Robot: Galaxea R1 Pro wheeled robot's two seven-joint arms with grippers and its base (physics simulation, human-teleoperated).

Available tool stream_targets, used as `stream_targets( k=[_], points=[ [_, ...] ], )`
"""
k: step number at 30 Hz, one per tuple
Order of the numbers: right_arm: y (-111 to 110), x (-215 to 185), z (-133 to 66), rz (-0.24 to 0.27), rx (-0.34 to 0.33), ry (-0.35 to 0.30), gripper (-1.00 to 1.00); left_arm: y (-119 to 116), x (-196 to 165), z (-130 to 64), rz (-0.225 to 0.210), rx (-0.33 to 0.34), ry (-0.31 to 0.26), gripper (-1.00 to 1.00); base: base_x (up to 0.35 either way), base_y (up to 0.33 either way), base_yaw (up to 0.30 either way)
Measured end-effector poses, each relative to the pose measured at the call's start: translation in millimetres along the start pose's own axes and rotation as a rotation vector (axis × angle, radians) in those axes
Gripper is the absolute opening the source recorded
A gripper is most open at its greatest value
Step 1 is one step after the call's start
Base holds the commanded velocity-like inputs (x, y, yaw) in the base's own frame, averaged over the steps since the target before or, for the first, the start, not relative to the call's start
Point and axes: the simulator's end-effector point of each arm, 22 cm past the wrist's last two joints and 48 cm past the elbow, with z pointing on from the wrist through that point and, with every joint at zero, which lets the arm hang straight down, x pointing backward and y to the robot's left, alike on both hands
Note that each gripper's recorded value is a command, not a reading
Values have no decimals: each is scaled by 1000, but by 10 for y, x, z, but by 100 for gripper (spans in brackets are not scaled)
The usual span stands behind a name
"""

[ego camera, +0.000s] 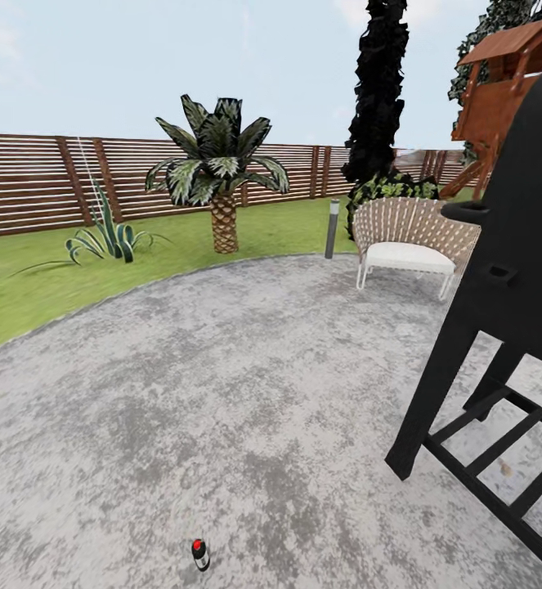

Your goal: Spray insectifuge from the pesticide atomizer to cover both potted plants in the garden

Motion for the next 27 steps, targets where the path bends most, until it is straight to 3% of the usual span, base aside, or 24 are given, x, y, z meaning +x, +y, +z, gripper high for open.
stream_targets(
  k=[14,16,20,24,27],
  points=[
    [11,0,2,2,-1,0,100,-2,-41,10,10,5,-7,100,63,59,-12],
    [0,-34,8,5,1,-7,100,298,-182,37,30,-28,-30,100,0,0,0],
    [-20,-184,32,5,4,-38,100,449,-492,80,51,-33,-84,100,0,0,0],
    [-31,-622,70,4,4,-131,100,375,-886,101,135,48,-154,100,0,0,0],
    [-29,-1120,72,4,4,-233,100,318,-1140,96,224,103,-195,100,0,0,0]
  ],
)
